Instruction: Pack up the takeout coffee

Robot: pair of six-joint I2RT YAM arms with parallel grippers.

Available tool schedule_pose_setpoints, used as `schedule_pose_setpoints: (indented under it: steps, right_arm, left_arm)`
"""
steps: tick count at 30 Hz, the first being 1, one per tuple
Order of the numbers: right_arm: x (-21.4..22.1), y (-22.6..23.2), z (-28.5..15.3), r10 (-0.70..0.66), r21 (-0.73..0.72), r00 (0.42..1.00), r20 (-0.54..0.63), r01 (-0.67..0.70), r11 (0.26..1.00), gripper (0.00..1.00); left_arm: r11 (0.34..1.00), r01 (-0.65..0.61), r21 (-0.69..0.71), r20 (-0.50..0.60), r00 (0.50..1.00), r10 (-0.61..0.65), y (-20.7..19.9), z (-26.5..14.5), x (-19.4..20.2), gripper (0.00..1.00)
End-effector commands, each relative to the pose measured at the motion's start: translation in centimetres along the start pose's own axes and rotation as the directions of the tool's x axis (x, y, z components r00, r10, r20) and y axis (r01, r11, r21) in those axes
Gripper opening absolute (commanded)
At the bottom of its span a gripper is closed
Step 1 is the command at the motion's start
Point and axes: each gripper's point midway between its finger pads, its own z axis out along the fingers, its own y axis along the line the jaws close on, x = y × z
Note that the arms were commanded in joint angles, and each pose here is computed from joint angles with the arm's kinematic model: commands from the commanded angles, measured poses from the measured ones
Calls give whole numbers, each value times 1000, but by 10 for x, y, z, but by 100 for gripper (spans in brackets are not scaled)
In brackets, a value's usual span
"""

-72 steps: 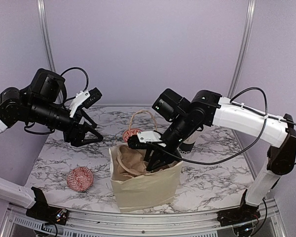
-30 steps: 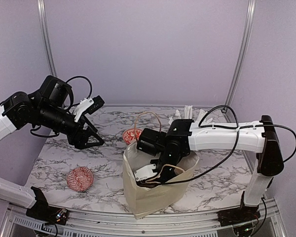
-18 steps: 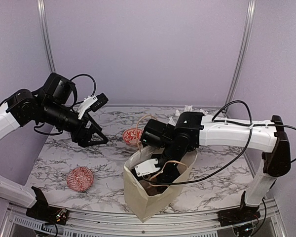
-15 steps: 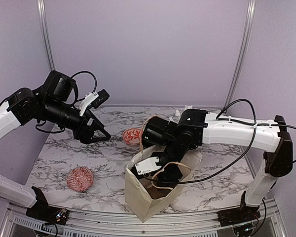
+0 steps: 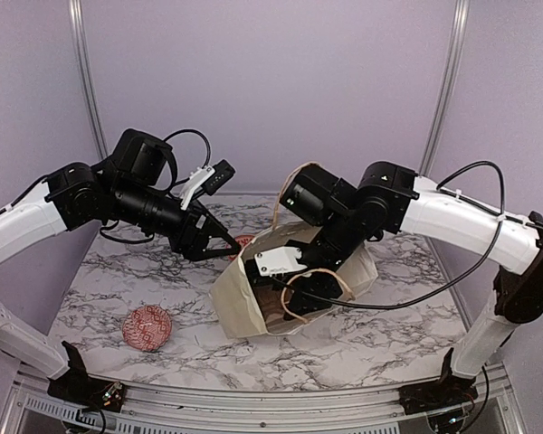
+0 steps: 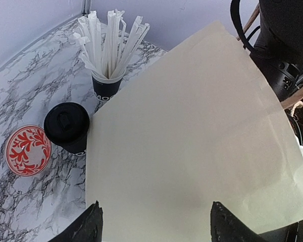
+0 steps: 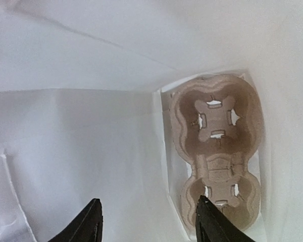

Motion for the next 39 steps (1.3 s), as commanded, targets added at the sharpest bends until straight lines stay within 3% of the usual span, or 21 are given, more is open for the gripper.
schedule_pose_setpoints:
  steps: [1,7,9,11,13,24,31,39]
  right_arm:
    - [-1,5,7,15,-61,1000,-2,-16,998,58]
    - [9,14,19,34,-132,998,-47,-40,990,52]
    - [10,17,23,42,-153,998,-56,-50,987,46]
    - [13,16,30,58,-165,996,-73,-70,984,32]
    - [14,15,35,69,-179,994,-85,-83,980,29]
    - [14,6,47,105,-214,990,-97,-124,969,26]
    - [21,1,52,127,-211,985,-116,-149,966,26]
    - [24,-3,58,142,-211,982,-128,-166,963,27]
  left_arm:
    - [999,-31,26,55,998,29,-9,-3,-17,74]
    - [998,-57,-10,102,993,58,-11,-22,-24,74]
    - [998,-63,-20,110,992,65,-12,-28,-25,74]
    - [997,-70,-31,120,990,74,-12,-33,-26,74]
    - [996,-77,-37,130,988,81,-13,-36,-28,74]
    - [992,-92,81,131,988,81,-26,-13,-36,73]
    - [985,-94,145,103,991,79,-31,9,-35,64]
    - [978,-79,195,89,994,63,-34,25,-35,46]
